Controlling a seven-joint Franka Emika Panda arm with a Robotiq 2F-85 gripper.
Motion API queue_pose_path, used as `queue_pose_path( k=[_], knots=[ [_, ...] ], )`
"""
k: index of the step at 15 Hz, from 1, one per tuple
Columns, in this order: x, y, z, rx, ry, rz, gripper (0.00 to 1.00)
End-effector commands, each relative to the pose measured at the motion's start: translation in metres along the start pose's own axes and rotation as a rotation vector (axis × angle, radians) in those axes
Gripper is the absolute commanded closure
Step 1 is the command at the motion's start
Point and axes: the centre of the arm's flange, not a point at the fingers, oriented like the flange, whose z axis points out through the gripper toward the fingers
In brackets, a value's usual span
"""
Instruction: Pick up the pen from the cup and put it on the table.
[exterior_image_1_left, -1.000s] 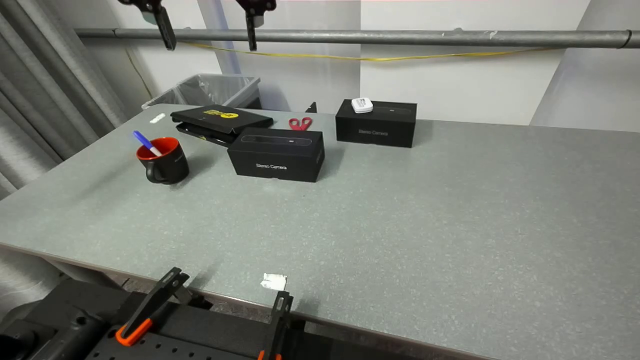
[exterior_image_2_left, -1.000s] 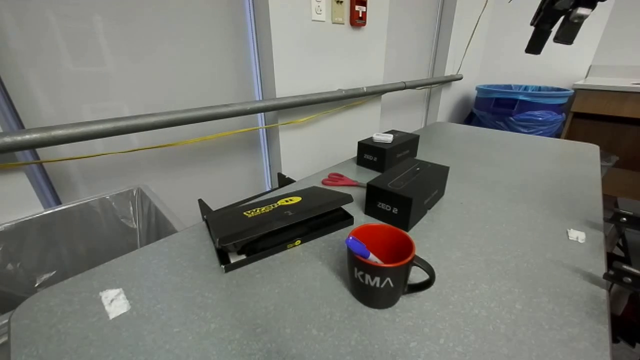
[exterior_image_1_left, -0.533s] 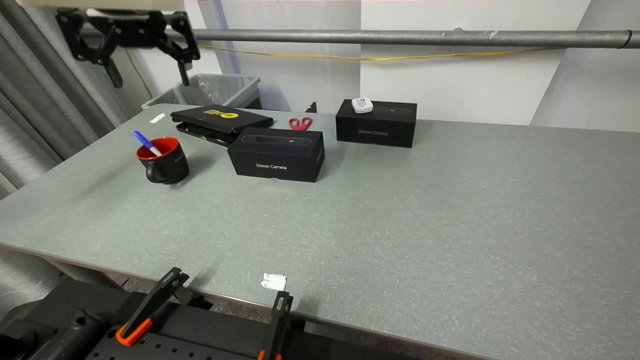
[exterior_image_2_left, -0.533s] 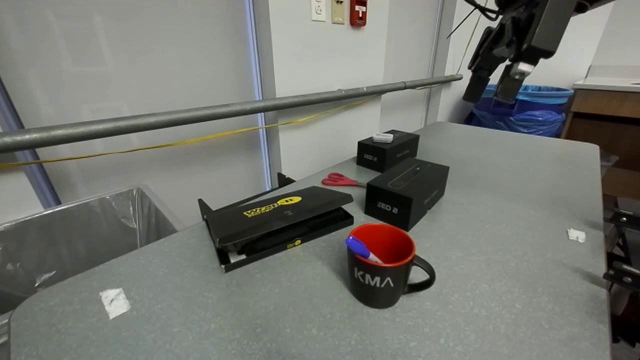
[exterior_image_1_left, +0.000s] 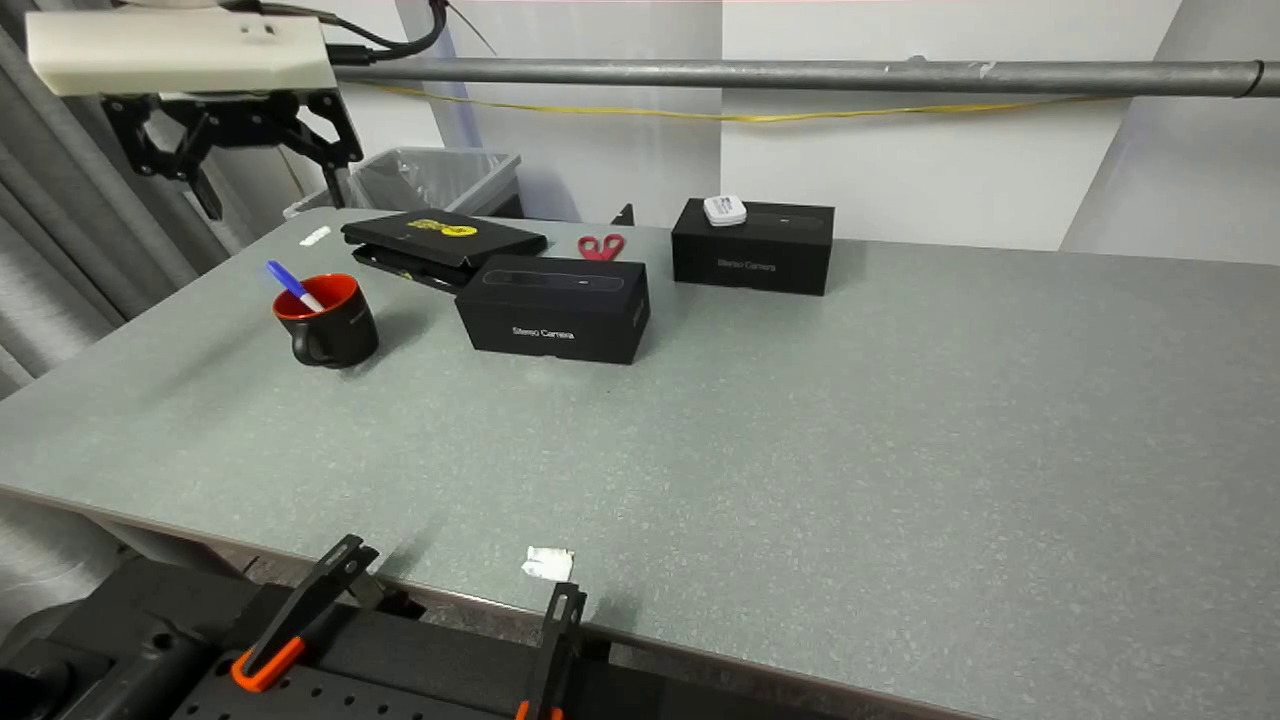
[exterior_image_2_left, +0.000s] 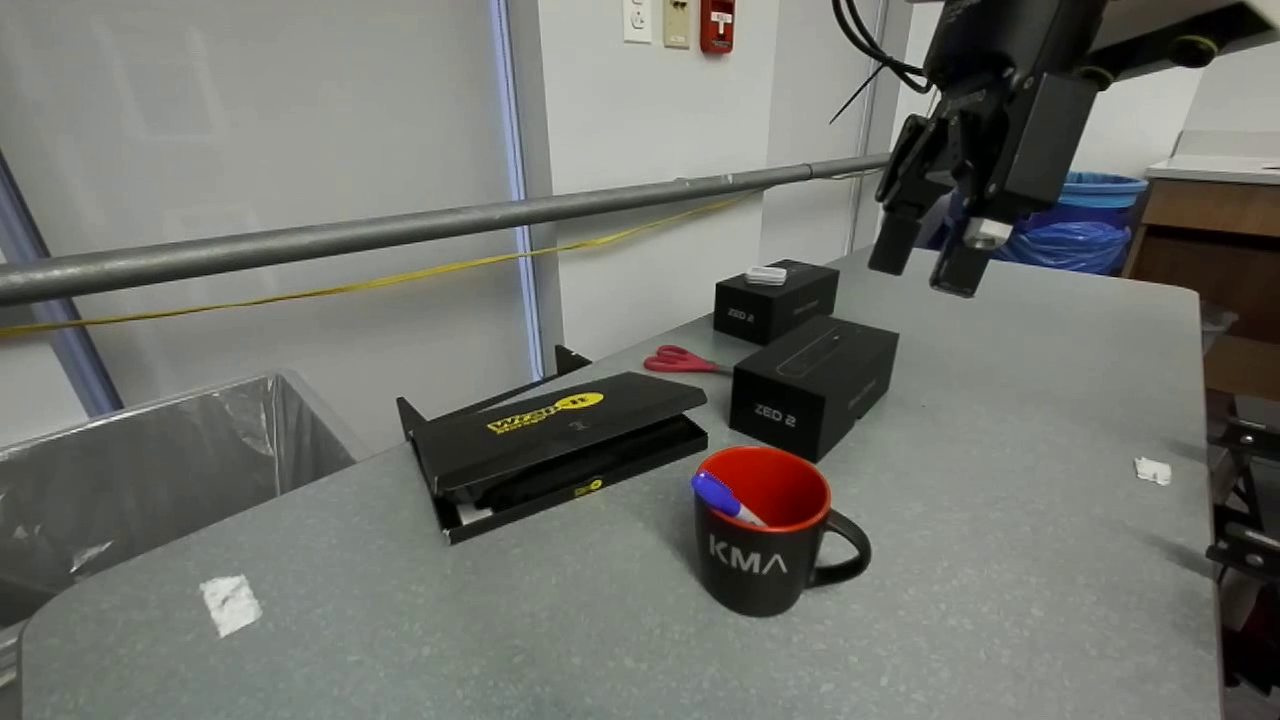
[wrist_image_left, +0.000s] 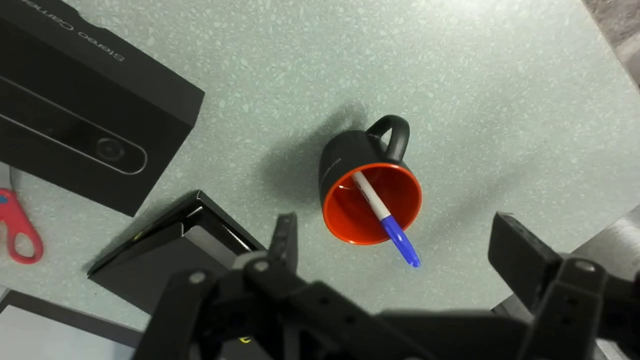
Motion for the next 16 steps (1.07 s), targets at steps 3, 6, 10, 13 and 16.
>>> queue_pose_path(
  k=[3,6,10,13,16],
  knots=[
    [0.005,0.004,0.002,0.0,0.019,0.014,0.0],
    [0.03,0.004,0.032,-0.013,-0.014,-0.024,0.0],
    [0.067,-0.006,0.076,-0.016,-0.038,-0.076,0.0],
    [0.093,-0.019,0.106,-0.046,-0.038,-0.168,0.0],
    [0.11,-0.03,0.124,-0.045,-0.046,-0.233,0.0]
  ],
)
